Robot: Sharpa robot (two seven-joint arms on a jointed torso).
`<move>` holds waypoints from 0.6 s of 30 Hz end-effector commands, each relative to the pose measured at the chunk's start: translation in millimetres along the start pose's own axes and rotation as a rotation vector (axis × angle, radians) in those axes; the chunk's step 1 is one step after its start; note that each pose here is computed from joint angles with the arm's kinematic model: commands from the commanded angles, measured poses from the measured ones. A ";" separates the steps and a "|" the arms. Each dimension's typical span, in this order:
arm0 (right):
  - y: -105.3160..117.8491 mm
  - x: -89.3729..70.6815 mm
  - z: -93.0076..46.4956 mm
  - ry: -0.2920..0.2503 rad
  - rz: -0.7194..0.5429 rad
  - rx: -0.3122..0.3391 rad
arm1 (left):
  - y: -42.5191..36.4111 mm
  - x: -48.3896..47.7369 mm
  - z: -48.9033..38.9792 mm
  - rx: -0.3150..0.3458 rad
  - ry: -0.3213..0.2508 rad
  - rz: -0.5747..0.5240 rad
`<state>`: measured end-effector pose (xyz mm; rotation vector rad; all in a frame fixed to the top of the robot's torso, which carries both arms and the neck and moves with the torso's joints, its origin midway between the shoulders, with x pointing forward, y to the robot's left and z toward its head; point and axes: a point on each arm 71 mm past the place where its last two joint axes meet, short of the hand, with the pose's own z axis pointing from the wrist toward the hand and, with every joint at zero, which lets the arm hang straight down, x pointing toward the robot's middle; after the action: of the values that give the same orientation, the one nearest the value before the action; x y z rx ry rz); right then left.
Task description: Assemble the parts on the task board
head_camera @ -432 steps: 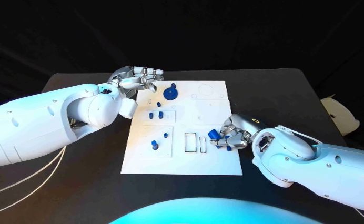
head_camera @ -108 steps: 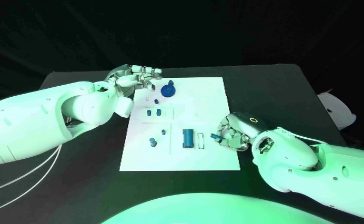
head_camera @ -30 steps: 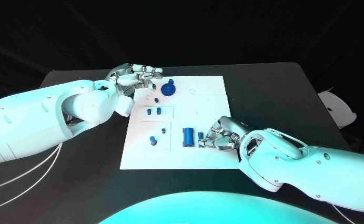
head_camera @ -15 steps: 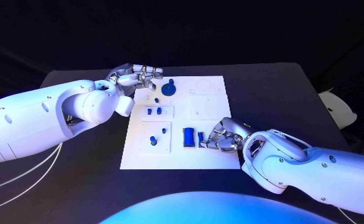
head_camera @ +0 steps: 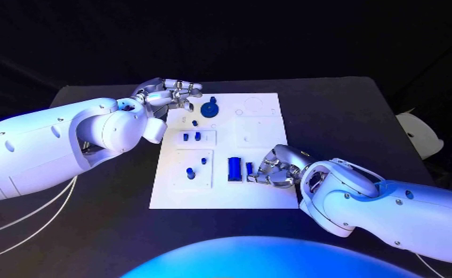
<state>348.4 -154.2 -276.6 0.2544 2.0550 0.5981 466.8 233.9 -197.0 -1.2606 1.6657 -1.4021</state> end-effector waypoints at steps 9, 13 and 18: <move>-0.1 -0.5 6.8 -0.021 -0.039 -0.010 | -0.8 2.3 -0.1 0.005 0.019 -0.003; 1.5 -1.2 5.8 -0.032 -0.035 -0.020 | -0.8 2.3 -0.2 0.005 0.019 -0.003; 3.4 -5.8 1.7 -0.057 -0.020 -0.041 | -0.9 2.1 -0.3 0.006 0.020 -0.003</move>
<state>352.2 -153.9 -275.1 0.2349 2.0233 0.5920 466.6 234.4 -197.0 -1.2612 1.6661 -1.4012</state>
